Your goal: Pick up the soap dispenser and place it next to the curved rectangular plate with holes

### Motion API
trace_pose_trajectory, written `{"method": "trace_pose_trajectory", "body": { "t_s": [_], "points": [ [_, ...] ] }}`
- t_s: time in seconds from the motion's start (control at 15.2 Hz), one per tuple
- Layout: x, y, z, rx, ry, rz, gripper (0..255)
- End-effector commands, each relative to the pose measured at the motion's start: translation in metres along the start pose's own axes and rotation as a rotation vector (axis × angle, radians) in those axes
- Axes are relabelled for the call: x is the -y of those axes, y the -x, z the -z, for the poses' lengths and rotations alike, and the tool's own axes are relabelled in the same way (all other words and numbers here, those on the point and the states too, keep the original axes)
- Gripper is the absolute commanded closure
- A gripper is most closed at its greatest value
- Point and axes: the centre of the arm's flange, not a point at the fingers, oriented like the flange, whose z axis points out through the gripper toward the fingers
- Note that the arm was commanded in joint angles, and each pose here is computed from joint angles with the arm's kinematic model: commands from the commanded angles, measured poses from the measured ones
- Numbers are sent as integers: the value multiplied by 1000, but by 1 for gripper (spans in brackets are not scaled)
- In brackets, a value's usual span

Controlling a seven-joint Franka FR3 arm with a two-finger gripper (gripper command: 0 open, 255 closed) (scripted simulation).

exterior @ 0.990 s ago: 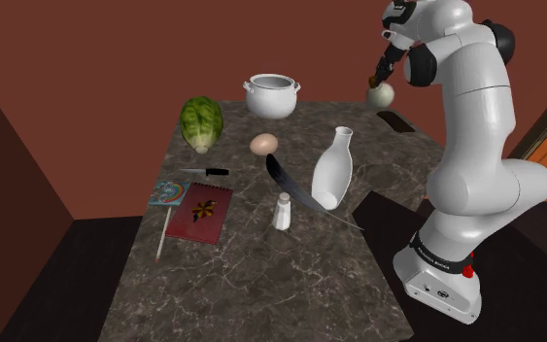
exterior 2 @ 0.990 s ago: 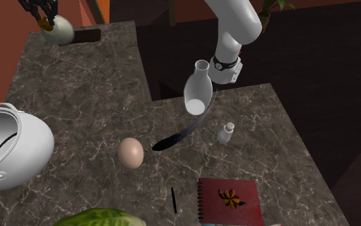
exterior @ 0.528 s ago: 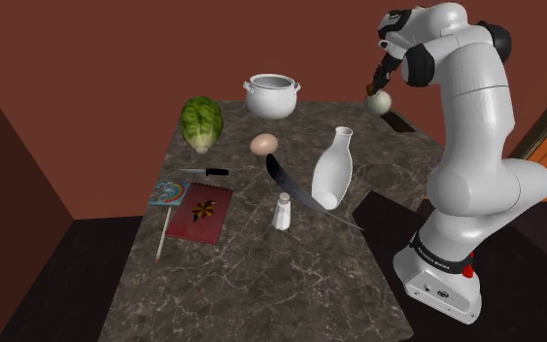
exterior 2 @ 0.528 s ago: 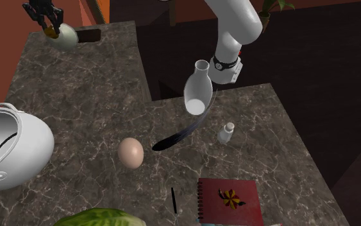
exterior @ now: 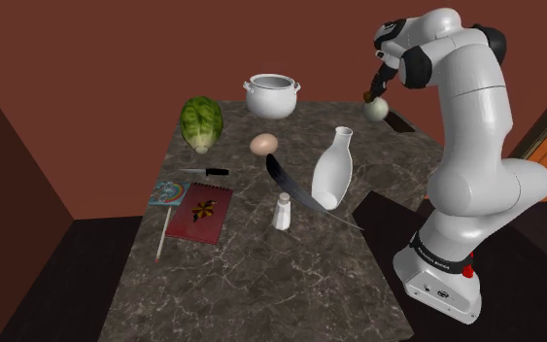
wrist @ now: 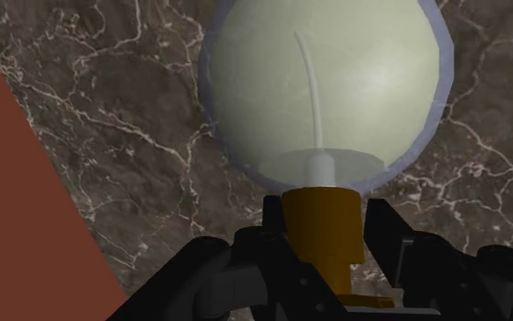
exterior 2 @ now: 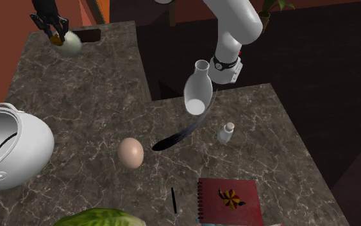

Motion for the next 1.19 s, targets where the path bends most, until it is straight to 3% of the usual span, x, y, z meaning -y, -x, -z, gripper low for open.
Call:
{"method": "trace_pose_trajectory", "body": {
  "t_s": [0.0, 0.4, 0.92, 0.99, 1.12],
  "points": [
    [2, 4, -12, 2, -2, -2, 255],
    [7, 11, -41, 2, -2, -2, 255],
    [7, 11, -41, 2, -2, -2, 255],
    [-1, 3, -51, 5, 0, 0, 0],
    [-11, 6, -51, 7, -1, -4, 0]
  ]
}}
